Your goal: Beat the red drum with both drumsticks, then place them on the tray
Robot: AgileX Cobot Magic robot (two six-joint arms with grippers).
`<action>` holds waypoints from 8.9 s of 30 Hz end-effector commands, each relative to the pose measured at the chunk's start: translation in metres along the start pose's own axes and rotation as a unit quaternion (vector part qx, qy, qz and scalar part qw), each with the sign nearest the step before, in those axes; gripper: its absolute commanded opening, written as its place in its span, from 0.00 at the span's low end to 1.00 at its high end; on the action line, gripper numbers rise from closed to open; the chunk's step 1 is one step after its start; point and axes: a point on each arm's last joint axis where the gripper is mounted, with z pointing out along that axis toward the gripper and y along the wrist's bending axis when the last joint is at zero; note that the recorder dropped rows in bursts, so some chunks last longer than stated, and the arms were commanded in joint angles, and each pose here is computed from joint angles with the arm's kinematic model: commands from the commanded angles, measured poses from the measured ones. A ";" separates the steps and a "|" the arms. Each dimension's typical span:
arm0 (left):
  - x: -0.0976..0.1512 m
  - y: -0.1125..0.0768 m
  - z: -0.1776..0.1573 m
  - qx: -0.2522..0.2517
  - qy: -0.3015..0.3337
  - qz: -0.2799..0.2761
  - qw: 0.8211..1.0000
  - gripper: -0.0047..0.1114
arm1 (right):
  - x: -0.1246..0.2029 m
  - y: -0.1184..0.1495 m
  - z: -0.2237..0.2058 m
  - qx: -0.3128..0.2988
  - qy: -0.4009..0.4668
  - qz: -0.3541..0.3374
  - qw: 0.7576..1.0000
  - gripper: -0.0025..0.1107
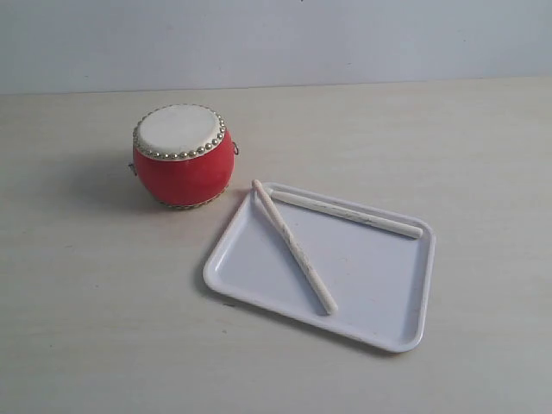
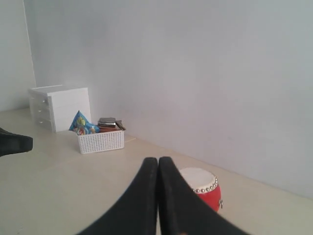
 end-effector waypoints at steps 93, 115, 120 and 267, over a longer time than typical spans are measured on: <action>0.052 0.020 0.024 0.083 -0.088 -0.023 0.992 0.04 | 0.128 -0.025 0.028 0.034 0.071 0.009 0.997 0.02; 0.047 0.044 0.021 -0.092 -0.026 -0.042 0.995 0.04 | 0.127 -0.025 0.028 0.034 0.070 0.011 0.997 0.02; 0.047 0.049 0.019 -0.123 -0.028 -0.060 0.990 0.04 | 0.127 -0.025 0.028 0.034 0.070 0.012 0.997 0.02; 0.045 0.078 0.013 -0.259 -0.115 0.061 0.957 0.04 | 0.128 -0.025 0.028 0.031 0.071 0.012 0.997 0.02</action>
